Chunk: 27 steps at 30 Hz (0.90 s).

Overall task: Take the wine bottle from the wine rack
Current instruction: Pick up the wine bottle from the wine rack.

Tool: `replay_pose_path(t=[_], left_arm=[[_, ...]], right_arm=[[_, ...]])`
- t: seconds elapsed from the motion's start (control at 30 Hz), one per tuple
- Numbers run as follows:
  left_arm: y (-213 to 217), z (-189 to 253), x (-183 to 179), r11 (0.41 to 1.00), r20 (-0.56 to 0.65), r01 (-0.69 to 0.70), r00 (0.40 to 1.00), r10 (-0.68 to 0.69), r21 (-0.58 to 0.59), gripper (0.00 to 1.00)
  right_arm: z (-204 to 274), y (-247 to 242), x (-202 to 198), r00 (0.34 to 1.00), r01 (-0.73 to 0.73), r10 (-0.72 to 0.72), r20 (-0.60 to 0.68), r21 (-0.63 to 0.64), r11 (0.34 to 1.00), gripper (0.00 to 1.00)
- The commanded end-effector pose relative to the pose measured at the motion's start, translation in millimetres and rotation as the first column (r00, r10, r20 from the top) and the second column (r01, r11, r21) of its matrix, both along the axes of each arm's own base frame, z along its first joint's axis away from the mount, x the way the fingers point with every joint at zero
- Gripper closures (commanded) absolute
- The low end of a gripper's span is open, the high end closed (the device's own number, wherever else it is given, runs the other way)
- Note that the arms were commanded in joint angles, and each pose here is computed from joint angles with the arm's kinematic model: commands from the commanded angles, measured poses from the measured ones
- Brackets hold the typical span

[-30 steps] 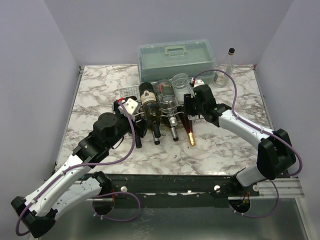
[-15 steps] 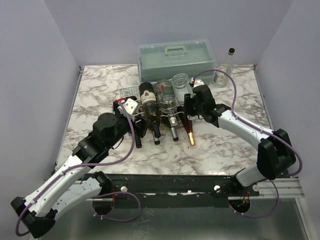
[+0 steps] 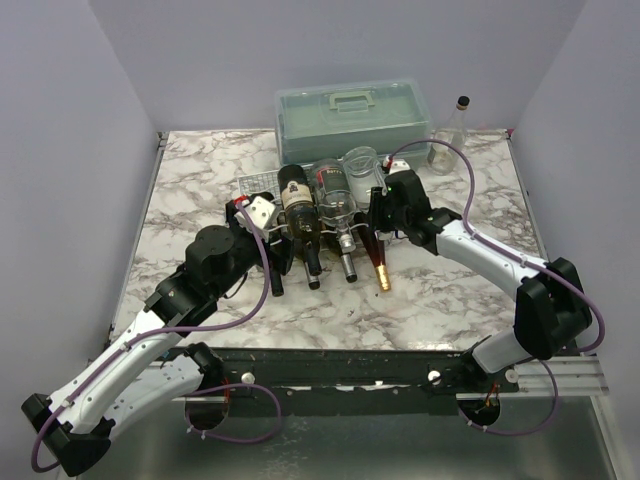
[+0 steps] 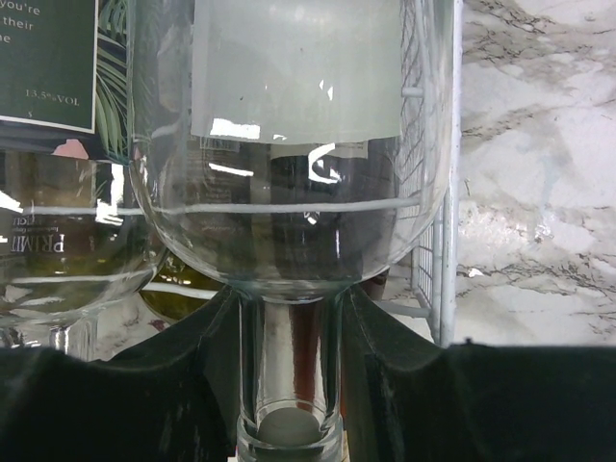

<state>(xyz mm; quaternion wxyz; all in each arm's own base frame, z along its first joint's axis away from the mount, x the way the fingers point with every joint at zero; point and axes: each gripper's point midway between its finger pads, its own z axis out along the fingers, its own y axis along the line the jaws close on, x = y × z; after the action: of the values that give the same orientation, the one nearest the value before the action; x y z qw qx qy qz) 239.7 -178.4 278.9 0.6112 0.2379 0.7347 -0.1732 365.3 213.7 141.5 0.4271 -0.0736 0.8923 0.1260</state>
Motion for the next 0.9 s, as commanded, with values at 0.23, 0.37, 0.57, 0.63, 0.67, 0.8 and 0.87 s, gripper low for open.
replay_pose_path(t=[0.23,0.37,0.57,0.63,0.67,0.8,0.87], left_arm=[[5.4,10.5,2.2,1.0,0.027,-0.02,0.999,0.02,-0.001,0.01],[5.5,10.4,2.1,1.0,0.027,-0.021,0.999,0.021,-0.002,0.01],[6.1,10.3,2.4,1.0,0.028,-0.024,0.999,0.024,-0.001,0.01],[6.1,10.6,2.4,1.0,0.028,-0.024,0.999,0.025,-0.002,0.01],[6.1,10.1,2.4,1.0,0.027,-0.025,0.999,0.025,-0.001,0.01],[5.7,9.6,2.5,1.0,0.025,-0.023,0.999,0.023,0.0,0.01],[5.8,10.0,2.3,1.0,0.027,-0.023,0.999,0.023,-0.001,0.01]], right_arm=[[55.0,-13.1,4.6,0.992,0.012,-0.019,0.124,0.055,0.998,1.0],[65.1,-14.4,3.2,0.99,-0.012,0.001,0.143,0.076,0.997,1.0],[82.5,-16.9,4.0,0.984,-0.027,0.012,0.176,0.082,0.996,1.0],[87.4,-19.7,4.6,0.983,-0.022,0.005,0.185,0.086,0.996,1.0],[88.3,-21.1,4.5,0.983,-0.019,0.003,0.186,0.087,0.996,1.0],[90.9,-25.6,5.3,0.981,-0.011,-0.007,0.192,0.091,0.996,1.0],[93.8,-27.1,5.7,0.98,-0.01,-0.008,0.198,0.093,0.996,1.0]])
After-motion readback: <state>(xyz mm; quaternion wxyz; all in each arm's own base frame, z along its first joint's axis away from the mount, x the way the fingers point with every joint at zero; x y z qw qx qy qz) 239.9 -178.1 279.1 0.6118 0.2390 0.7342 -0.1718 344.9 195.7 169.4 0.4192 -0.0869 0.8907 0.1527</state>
